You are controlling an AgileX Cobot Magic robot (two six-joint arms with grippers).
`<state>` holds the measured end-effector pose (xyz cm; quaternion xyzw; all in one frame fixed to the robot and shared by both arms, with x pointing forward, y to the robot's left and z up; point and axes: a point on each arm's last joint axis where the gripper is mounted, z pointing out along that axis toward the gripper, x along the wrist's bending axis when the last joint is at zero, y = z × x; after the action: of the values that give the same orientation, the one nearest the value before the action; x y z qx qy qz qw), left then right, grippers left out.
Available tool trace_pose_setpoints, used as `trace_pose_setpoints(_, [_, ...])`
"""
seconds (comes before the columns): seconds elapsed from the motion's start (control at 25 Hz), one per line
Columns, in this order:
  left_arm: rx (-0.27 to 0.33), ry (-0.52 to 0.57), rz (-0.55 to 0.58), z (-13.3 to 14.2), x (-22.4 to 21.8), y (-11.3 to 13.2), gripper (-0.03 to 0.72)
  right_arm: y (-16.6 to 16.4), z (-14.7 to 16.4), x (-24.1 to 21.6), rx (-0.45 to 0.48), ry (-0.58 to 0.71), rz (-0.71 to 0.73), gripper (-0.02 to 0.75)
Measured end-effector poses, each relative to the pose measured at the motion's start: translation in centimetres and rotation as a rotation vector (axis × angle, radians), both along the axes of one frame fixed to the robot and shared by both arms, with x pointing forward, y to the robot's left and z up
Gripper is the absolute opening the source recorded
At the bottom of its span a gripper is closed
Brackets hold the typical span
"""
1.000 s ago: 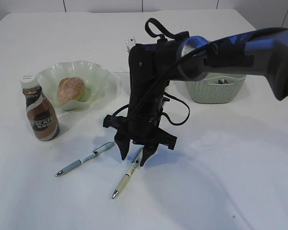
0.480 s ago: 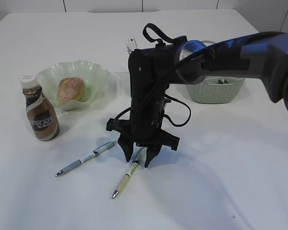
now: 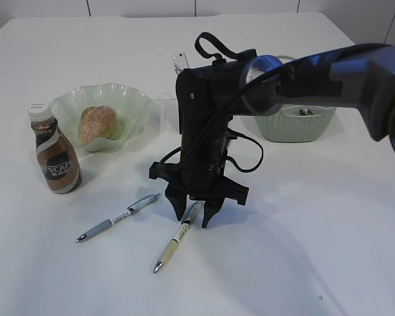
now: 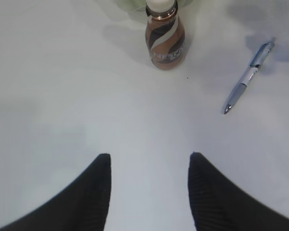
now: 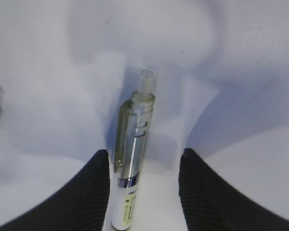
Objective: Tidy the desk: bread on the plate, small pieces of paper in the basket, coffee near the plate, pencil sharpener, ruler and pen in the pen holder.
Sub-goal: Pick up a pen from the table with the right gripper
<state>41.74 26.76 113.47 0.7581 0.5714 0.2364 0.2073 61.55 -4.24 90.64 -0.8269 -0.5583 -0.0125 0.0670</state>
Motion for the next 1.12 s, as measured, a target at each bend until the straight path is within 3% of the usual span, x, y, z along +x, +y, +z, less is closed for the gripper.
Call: trace_pose_setpoints(1.12, [0.003, -0.003, 0.000, 0.01, 0.02, 0.02, 0.364, 0.21, -0.72, 0.11, -0.003, -0.006, -0.030, 0.385])
